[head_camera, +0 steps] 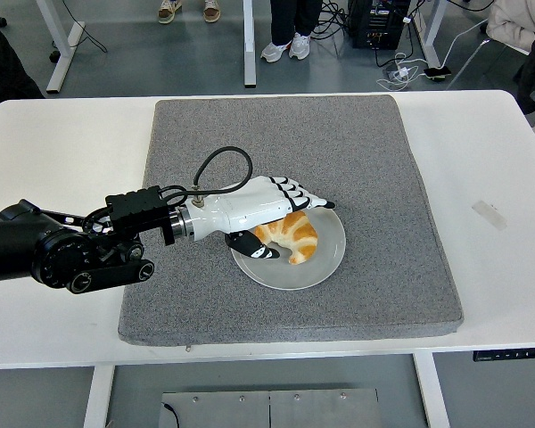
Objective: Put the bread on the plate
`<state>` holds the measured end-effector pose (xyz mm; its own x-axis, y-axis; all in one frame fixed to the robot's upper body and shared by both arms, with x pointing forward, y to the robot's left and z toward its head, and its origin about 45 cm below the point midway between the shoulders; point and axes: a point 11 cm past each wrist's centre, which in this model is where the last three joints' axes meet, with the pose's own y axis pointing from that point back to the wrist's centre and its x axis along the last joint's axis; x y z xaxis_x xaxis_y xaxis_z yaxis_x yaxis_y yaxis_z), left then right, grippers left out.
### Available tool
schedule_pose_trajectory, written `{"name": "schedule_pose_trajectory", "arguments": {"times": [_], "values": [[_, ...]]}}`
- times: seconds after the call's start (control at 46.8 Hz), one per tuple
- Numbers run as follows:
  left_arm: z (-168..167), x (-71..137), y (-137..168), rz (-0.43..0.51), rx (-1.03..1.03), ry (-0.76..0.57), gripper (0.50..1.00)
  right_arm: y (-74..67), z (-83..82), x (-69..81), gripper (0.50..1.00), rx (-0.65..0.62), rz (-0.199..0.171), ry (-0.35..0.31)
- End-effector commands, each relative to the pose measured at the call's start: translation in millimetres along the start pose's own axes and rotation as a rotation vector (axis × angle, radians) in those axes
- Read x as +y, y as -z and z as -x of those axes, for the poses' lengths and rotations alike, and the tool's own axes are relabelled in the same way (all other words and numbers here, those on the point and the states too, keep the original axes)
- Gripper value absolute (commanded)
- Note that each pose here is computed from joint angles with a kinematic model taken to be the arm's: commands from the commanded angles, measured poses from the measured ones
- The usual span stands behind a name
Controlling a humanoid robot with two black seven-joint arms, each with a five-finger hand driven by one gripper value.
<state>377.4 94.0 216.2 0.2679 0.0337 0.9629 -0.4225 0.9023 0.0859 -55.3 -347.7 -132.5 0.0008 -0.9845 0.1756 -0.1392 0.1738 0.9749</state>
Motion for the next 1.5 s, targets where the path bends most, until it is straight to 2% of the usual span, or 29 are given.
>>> {"name": "schedule_pose_trajectory", "arguments": {"times": [0.0,0.278,0.491,0.641,0.726,0.919,1.09,1.261,1.389,1.474], "values": [[-7,2,2,-0.001,0.008,-0.02,0.899,0.0,0.0,0.0,1.0,0.0,0.0,0.0],[-59,-2,19,-0.108,0.203,-0.285,0.901,0.0,0.0,0.0,1.0,0.0,0.0,0.0],[-76,3,32,-0.194,0.377,-0.461,0.952,0.0,0.0,0.0,1.0,0.0,0.0,0.0],[-97,11,48,-0.262,0.547,-0.673,0.964,0.0,0.0,0.0,1.0,0.0,0.0,0.0],[-97,20,61,-0.315,0.63,-0.767,0.965,0.0,0.0,0.0,1.0,0.0,0.0,0.0],[-87,18,76,-0.393,0.753,-0.873,0.965,0.0,0.0,0.0,1.0,0.0,0.0,0.0],[-87,31,96,-0.471,0.898,-0.984,0.965,0.0,0.0,0.0,1.0,0.0,0.0,0.0],[-92,43,110,-0.492,1.013,-1.053,0.965,0.0,0.0,0.0,1.0,0.0,0.0,0.0],[-87,66,139,-0.521,1.125,-1.111,0.965,0.0,0.0,0.0,1.0,0.0,0.0,0.0],[-83,78,155,-0.476,1.24,-1.122,0.965,0.0,0.0,0.0,1.0,0.0,0.0,0.0]]}}
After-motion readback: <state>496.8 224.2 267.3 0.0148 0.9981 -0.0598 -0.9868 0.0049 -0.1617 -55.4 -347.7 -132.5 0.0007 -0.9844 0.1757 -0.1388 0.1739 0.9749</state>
